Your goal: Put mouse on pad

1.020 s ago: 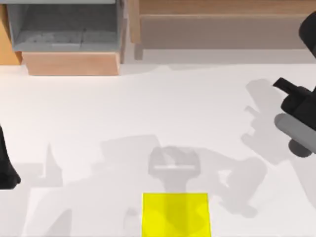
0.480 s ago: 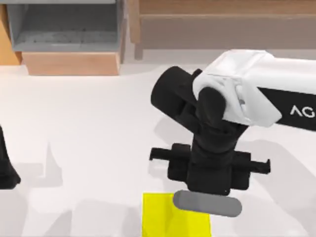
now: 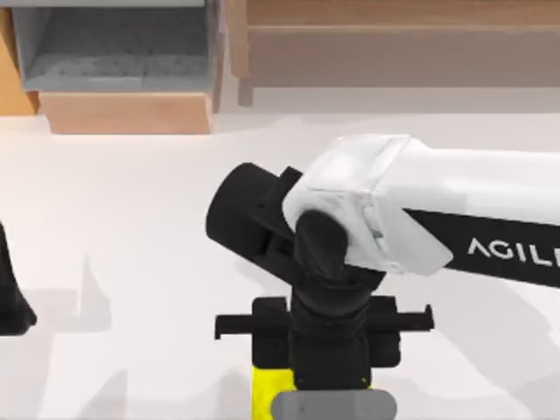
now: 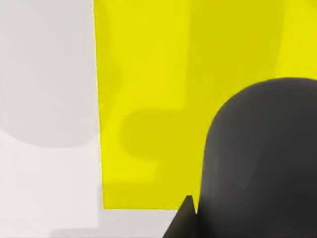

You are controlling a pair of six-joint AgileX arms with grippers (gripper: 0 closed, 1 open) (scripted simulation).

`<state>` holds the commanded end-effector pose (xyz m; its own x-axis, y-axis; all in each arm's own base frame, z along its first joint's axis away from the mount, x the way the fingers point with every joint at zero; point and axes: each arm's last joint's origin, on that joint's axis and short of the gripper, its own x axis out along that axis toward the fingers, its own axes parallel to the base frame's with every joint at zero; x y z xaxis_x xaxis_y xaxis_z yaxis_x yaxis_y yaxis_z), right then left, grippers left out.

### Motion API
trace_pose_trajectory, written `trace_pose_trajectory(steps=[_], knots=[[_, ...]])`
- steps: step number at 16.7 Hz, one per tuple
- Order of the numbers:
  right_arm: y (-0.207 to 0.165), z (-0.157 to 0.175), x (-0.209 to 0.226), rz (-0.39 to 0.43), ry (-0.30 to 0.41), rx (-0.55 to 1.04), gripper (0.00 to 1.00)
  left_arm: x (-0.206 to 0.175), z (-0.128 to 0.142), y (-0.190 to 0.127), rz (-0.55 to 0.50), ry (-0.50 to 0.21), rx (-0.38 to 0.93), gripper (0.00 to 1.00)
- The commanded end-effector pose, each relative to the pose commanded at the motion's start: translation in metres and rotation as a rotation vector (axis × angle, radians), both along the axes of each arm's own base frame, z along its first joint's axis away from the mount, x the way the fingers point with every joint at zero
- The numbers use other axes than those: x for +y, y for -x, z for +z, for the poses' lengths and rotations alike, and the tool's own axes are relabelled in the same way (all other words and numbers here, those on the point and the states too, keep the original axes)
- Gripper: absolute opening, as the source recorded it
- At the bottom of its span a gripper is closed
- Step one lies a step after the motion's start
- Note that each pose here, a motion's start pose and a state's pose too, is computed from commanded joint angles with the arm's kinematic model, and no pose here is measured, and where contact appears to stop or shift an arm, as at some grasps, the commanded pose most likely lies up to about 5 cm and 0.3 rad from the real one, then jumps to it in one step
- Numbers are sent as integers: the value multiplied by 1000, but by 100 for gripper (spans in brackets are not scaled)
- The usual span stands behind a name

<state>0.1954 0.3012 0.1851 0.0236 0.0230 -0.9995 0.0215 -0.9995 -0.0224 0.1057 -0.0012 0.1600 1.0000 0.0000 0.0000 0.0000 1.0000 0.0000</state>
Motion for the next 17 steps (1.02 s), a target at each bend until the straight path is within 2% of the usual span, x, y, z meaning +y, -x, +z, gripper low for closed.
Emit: trace_pose_trajectory(steps=[8, 13, 17], knots=[[13, 1, 8, 3, -16, -26, 0, 0, 0, 0, 0, 0, 0, 100], [32, -8, 22, 34, -42, -23, 0, 0, 0, 0, 0, 0, 0, 100], [27, -21, 19, 25, -52, -5, 0, 0, 0, 0, 0, 0, 0, 100]])
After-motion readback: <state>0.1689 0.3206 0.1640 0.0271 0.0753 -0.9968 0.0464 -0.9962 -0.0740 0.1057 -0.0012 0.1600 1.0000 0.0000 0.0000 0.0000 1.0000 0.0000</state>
